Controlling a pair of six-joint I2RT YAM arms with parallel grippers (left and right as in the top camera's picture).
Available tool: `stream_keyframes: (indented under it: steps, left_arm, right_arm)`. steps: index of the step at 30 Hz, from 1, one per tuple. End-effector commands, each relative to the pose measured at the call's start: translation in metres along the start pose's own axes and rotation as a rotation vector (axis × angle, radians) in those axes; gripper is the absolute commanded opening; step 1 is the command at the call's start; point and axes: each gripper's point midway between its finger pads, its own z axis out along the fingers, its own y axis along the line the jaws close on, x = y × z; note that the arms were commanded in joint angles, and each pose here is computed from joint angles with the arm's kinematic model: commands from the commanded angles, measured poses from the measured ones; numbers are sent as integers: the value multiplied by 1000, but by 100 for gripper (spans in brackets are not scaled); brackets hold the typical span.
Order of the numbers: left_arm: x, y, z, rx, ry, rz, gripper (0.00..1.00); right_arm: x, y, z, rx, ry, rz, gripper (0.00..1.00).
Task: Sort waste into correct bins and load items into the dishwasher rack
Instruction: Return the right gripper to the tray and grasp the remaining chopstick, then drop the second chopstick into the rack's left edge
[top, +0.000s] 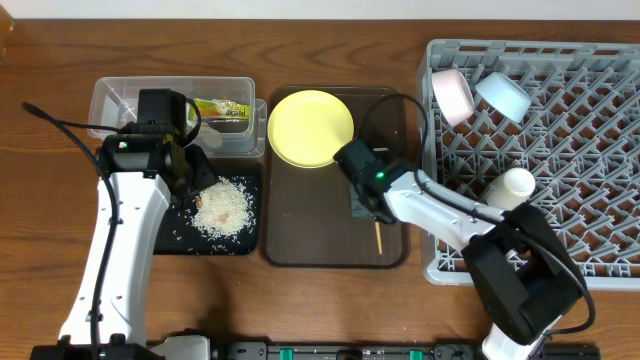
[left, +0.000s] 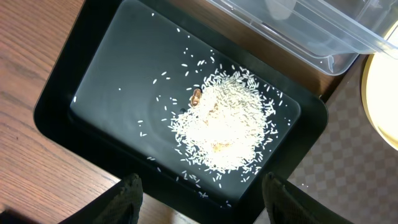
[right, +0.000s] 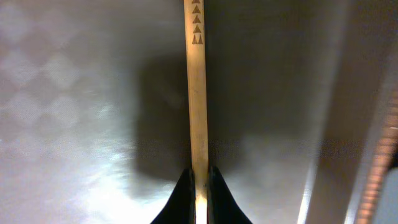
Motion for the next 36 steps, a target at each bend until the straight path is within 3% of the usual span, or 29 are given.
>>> stream_keyframes:
  steps: [1,13,22,30,36]
  left_arm:
    - [-2,2,-3,-1,-11,-11,64]
    - [-2,2,-3,0,-11,-11,65]
    - [-2,2,-3,0,-11,-11,64]
    - [-2,2,-3,0,-11,-11,64]
    - [-2,2,-3,0,-11,-11,64]
  right_arm:
    - [-17,-10,-19,-20,-51,3,1]
    - [-72,-62,-134,-100,-345,-30,1]
    - [-54,-122,-111,21,-199,70,1]
    - [-46,-129,-90,42,-118,67,1]
    - [-47,-129,-88,43,-118,67,19]
